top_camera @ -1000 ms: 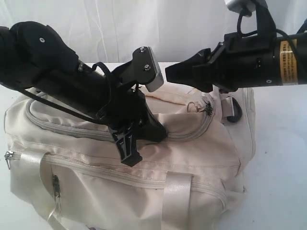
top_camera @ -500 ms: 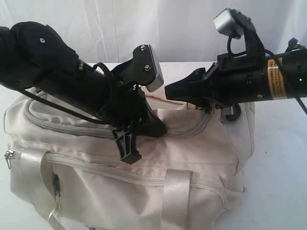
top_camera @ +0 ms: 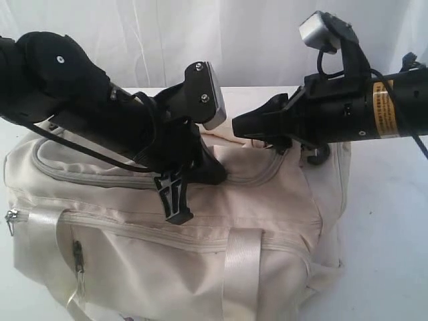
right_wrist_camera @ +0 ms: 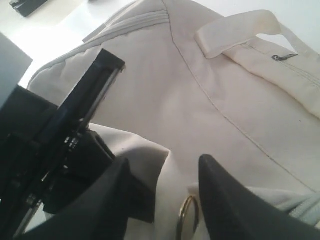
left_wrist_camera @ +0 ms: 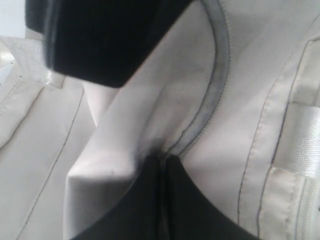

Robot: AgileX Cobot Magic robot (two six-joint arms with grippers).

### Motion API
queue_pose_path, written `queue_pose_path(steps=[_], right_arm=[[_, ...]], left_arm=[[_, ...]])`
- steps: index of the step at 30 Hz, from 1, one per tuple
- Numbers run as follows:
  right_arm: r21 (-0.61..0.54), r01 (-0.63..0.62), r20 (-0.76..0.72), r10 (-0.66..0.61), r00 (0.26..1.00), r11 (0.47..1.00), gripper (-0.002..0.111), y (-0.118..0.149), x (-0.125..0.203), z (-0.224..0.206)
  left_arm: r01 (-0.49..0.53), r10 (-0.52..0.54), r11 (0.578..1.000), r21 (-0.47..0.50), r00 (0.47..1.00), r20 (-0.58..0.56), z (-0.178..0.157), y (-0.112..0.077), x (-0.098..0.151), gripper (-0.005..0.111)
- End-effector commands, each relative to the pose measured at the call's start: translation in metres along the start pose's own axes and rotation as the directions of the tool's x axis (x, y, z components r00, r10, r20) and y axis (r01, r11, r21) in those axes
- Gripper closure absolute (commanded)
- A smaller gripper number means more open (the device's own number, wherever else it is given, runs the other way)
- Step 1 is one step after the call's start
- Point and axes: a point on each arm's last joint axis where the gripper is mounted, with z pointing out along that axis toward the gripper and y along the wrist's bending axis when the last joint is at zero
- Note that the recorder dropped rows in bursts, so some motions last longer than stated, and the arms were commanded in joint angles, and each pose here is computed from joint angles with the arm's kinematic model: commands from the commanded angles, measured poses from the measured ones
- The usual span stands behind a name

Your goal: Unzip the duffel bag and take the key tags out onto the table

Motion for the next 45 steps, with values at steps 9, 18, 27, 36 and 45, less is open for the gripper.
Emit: queue_pose_path(steps=[9,18,27,36,45], right_arm=[[0.06,0.022,-0.02,-0.021,1.0,0.998,0.102,-0.009,0.016,0.001],[0.069,0.135,0.08,-0.141,0.987,0.988,0.104,0.012,-0.011,-0.021],[0.013,0.188,0.118,-0.188,0.975,0.982,0.105,0.033,-0.016,-0.036],[-0.097,0.167,0.081,-0.16,0.984,0.981,0.105,0.048,0.014,-0.048],[-0.091,0.152,0.012,-0.151,0.988,0.984,0.105,0.04,0.047,-0.041]], left_arm=[[0.0,0.002,0.998,-0.064,0.999,0.039,-0.015,0.002,-0.007,0.102],[0.018,-0.018,1.0,0.002,1.0,0.024,-0.014,-0.004,-0.006,0.102],[0.018,-0.018,1.0,0.02,1.0,0.02,-0.014,-0.006,-0.006,0.102],[0.017,-0.017,1.0,0.019,1.0,0.021,-0.015,-0.006,-0.006,0.102],[0.003,-0.004,1.0,0.003,0.999,0.053,-0.029,-0.009,-0.013,0.096]])
